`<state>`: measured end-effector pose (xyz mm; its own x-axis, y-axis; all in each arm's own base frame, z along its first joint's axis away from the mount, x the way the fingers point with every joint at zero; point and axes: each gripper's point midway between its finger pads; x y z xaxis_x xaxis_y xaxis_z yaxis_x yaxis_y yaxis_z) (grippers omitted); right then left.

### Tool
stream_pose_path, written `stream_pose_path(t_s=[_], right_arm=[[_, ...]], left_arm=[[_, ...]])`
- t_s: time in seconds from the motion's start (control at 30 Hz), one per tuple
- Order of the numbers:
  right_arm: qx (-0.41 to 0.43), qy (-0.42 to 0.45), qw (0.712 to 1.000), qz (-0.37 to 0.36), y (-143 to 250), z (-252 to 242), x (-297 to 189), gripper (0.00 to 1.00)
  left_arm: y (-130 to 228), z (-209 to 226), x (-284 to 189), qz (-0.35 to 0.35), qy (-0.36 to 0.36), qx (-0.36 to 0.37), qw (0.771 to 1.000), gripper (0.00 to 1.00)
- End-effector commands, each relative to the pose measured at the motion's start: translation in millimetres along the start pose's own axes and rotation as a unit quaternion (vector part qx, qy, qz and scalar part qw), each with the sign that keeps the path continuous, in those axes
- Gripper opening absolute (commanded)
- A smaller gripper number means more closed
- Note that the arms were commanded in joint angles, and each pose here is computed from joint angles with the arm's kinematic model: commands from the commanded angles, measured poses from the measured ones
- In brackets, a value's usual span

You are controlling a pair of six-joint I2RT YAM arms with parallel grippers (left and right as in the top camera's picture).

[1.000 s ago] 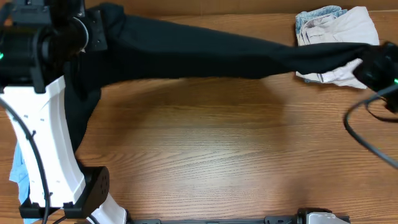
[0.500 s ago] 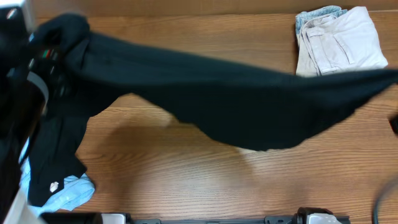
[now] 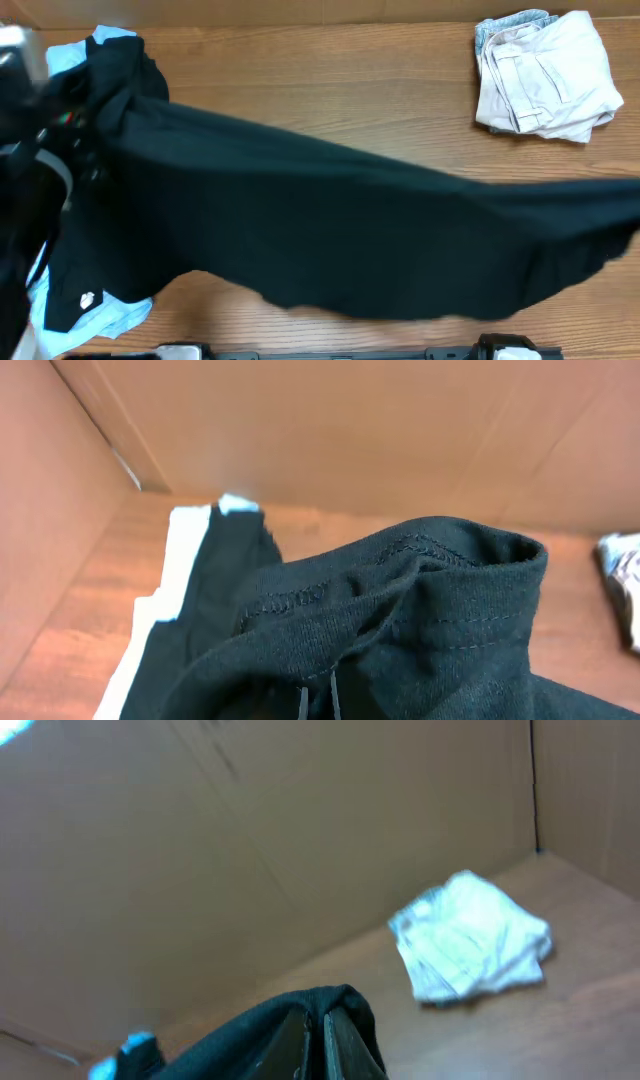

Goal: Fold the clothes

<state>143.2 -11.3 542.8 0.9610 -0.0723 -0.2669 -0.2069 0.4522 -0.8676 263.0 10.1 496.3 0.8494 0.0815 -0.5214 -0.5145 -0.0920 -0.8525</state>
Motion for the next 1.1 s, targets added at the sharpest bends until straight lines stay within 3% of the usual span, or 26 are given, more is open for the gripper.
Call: stream_pose_path(t_s=[0.0,0.27,0.5,0.8,0.87,1.0,1.03,1.07], right_arm=[[-0.015,0.061,0.995,0.076,10.8,-12.7,77.2,0.04],[-0.047,0.081,0.965,0.244,67.5,-20.9,242.1,0.04],[-0.058,0.061,0.929,0.360,161.1,-34.9,393.2,0.04],[-0.076,0.039,0.921,0.380,279.1,-41.4,529.4,0.04],[-0.082,0.024,0.927,0.365,294.9,-35.6,551.8,0.04],[-0.091,0.005,0.942,0.324,296.4,-23.7,576.7,0.21],[-0.092,0.003,0.945,0.314,293.0,-21.5,579.3,0.27],[-0.092,-0.001,0.948,0.303,285.4,-17.6,580.6,0.33]], left_arm=[[14.2,2.4,70.9,0.087,-0.038,0.011,0.995,0.04],[43.1,-1.5,211.2,0.197,-0.077,0.025,0.977,0.04],[88.9,-11.1,337.9,0.255,-0.083,0.034,0.963,0.04],[147.8,-20.7,476.0,0.247,-0.081,0.031,0.965,0.04],[147.6,-23.5,500.9,0.218,-0.078,0.026,0.972,0.14],[133.4,-28.7,529.1,0.160,-0.071,0.016,0.984,0.72],[126.4,-29.7,531.2,0.146,-0.070,0.014,0.987,0.84],[118.1,-30.6,531.1,0.132,-0.068,0.012,0.989,0.88]])
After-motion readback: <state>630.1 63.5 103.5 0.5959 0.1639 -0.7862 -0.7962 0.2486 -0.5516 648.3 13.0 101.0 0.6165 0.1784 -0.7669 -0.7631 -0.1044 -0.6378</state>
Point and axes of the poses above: each gripper's point midway between its finger pads, its own x axis out along the fingers, its own z axis along the line the jaws close on, y = z × x, and after that the axes turned 1 degree about x, right-handed
